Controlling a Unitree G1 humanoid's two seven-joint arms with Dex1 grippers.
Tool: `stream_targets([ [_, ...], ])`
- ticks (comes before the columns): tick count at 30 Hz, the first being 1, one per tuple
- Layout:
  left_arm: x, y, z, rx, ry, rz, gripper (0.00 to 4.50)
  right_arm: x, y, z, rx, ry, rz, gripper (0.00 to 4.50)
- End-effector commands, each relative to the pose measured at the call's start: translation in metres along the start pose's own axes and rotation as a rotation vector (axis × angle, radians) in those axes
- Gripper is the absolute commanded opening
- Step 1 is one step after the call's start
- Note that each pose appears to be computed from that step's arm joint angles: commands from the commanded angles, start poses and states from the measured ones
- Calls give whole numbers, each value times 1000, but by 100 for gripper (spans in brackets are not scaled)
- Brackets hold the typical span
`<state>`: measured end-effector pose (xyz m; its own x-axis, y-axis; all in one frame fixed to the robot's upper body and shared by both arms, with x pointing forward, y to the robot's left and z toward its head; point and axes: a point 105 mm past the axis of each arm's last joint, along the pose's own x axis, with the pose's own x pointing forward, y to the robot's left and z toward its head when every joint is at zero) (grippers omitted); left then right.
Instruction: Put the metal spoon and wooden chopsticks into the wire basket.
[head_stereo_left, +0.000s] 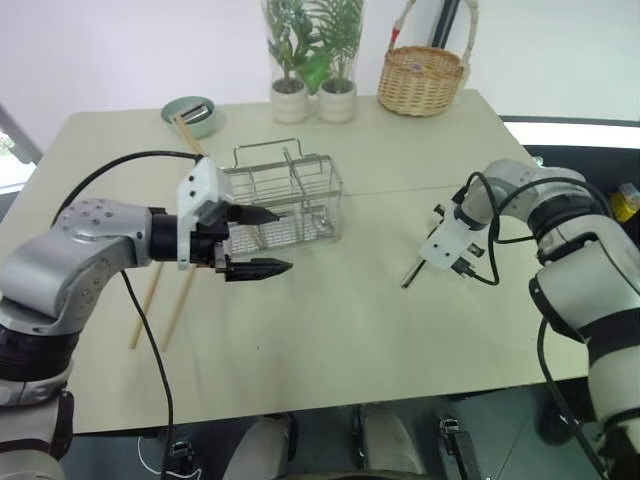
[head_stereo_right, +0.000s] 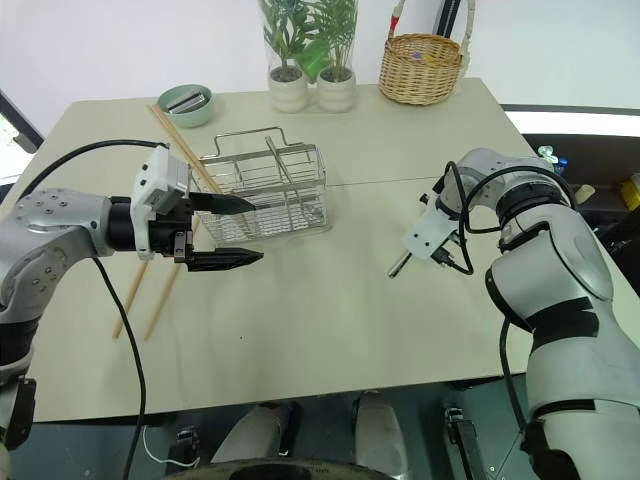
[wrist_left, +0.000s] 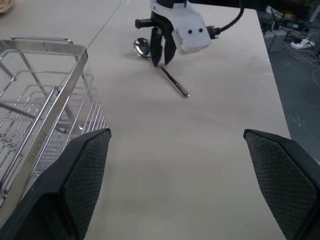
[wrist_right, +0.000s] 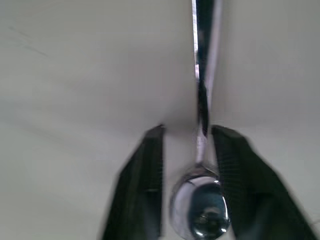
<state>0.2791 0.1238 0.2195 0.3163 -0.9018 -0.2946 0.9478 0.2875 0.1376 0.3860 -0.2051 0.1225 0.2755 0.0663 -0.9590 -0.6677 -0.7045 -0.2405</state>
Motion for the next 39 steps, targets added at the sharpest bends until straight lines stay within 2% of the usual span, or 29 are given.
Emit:
stream_targets([
  [1,-2,-1,16,50,-34,11,450,-3,-4,3,1,-27,-32,5],
  [6,-2,2,18,48,-43,18,450,-2,0,2,21,-40,-47,5],
  [12,-3,8,21,50,-63,35,450,-15,-8,1,84,-106,-199,5],
  [16,-9,14,29,48,-101,73,450,-46,-25,7,197,-288,-389,5],
  [20,-19,20,35,55,-133,131,450,-102,-45,7,388,-554,-646,5],
  [23,-26,23,40,61,-153,165,450,-137,-47,12,488,-692,-776,5],
  [25,-34,28,47,44,-193,201,450,-167,-59,17,627,-846,-938,5],
  [27,-38,31,50,35,-211,224,450,-183,-66,25,731,-953,-1010,5],
  [29,-41,33,50,39,-211,249,450,-194,-80,41,821,-1071,-1057,5],
  [34,-44,36,48,37,-210,274,450,-207,-102,67,947,-1258,-1094,5],
  [37,-48,35,47,35,-207,291,450,-205,-118,76,1053,-1372,-1076,5],
  [39,-51,35,46,34,-204,304,450,-200,-124,82,1075,-1394,-1063,5],
])
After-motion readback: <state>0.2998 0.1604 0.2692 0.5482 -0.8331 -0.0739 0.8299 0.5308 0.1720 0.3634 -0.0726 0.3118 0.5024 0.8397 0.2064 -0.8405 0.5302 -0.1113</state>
